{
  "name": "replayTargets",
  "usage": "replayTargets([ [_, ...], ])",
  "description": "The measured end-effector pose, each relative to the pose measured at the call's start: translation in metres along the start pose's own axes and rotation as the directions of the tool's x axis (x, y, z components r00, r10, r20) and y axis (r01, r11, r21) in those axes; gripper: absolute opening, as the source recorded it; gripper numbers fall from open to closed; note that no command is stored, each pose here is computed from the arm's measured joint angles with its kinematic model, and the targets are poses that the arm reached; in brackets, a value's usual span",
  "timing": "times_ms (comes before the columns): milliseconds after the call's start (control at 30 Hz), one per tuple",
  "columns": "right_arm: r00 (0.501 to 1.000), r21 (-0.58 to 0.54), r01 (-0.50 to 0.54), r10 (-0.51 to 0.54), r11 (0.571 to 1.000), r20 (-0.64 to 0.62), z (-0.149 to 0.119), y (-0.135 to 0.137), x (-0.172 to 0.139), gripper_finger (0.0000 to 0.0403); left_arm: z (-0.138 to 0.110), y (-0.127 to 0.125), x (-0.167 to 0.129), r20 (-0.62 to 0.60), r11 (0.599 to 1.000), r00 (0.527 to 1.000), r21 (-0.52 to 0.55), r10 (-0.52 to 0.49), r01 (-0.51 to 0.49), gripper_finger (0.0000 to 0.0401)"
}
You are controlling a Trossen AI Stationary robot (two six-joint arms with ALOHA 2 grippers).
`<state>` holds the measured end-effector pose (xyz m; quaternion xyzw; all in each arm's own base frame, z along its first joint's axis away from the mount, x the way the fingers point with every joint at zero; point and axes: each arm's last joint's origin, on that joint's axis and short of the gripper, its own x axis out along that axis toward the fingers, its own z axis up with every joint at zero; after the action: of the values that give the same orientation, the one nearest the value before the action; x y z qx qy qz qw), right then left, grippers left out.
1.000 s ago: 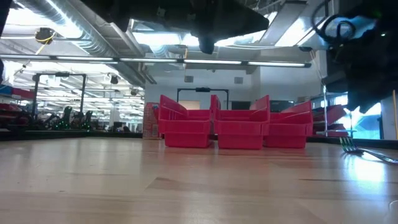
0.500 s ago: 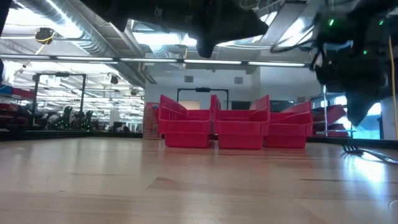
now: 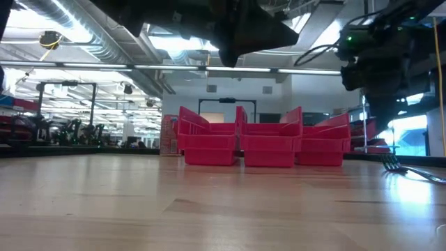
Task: Sort silverware
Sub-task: Put the purple fork into the left red bin
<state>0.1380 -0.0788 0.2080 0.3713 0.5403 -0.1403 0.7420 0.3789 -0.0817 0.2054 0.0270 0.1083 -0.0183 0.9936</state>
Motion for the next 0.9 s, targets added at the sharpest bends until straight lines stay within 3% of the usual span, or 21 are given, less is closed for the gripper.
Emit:
replayTargets([
  [133,0.994,-0.035,0.004,-0.008,0.999,-0.107,0.008,-0.007,-0.007,0.0255,0.000,0.000,0.000,-0.004,1.000,1.000,0.021,0.000,0.000,0.0000],
  [433,0.950,-0.065,-0.214,0.192,0.975,-0.246,0.024,-0.017,0.017,0.0255,-0.003,0.000,0.000,-0.033,0.999,0.999,0.043,0.000,0.002,0.0000],
  [667,0.946,0.019,-0.142,0.141,0.990,-0.293,0.033,-0.036,0.034,0.0255,-0.006,0.000,0.000,-0.064,0.999,0.998,0.046,0.004,-0.001,0.0000],
  [900,0.985,0.082,-0.045,0.059,0.996,-0.165,0.043,-0.039,0.029,0.0255,-0.011,0.000,-0.001,-0.108,0.999,0.994,0.051,0.004,0.001,0.0000],
])
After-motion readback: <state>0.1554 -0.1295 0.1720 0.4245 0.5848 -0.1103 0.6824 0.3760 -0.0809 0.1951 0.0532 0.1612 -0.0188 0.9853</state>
